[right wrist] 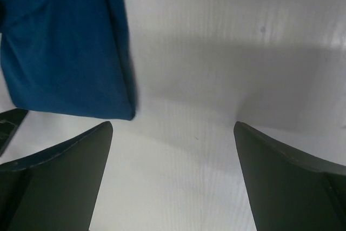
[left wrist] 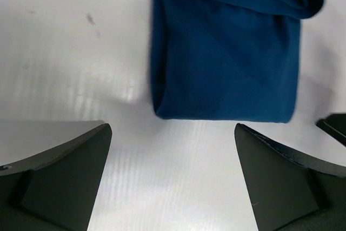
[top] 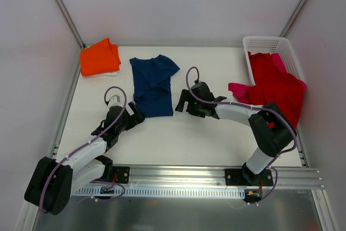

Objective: Fold and stack the t-shirts
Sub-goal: Grab one side of the 2/3 rectangular tshirt with both arms

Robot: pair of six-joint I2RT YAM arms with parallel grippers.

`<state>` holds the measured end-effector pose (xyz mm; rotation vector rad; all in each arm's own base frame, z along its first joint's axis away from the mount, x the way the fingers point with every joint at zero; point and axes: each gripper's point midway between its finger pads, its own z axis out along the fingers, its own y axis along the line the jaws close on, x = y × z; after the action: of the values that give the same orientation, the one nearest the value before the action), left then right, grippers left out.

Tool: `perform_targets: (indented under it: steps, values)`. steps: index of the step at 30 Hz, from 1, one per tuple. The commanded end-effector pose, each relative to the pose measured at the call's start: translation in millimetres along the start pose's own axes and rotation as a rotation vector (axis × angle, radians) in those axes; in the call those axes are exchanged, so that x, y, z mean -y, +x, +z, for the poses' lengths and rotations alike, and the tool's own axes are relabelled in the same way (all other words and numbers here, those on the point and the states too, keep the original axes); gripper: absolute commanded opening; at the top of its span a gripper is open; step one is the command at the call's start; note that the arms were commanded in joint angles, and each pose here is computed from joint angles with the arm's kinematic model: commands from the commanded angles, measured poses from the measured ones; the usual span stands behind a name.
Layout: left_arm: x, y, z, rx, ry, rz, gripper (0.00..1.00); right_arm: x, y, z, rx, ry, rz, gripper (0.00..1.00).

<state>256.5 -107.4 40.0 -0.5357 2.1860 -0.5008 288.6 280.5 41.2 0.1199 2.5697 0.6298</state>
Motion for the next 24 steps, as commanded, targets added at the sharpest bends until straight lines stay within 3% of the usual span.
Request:
perform_targets:
  steps: [1, 3, 24]
  values:
    - [28, -7, 0, 0.029, 0.168, -0.034, 0.99, -42, -25, -8, 0.078, -0.206, 0.054, 1.00]
    - [27, -14, 2, 0.062, 0.181, -0.058, 0.99, -43, -26, -6, 0.077, -0.212, 0.056, 0.99]
    - [8, 4, 24, -0.020, 0.136, -0.159, 0.99, -75, -23, 57, 0.000, -0.234, 0.195, 1.00]
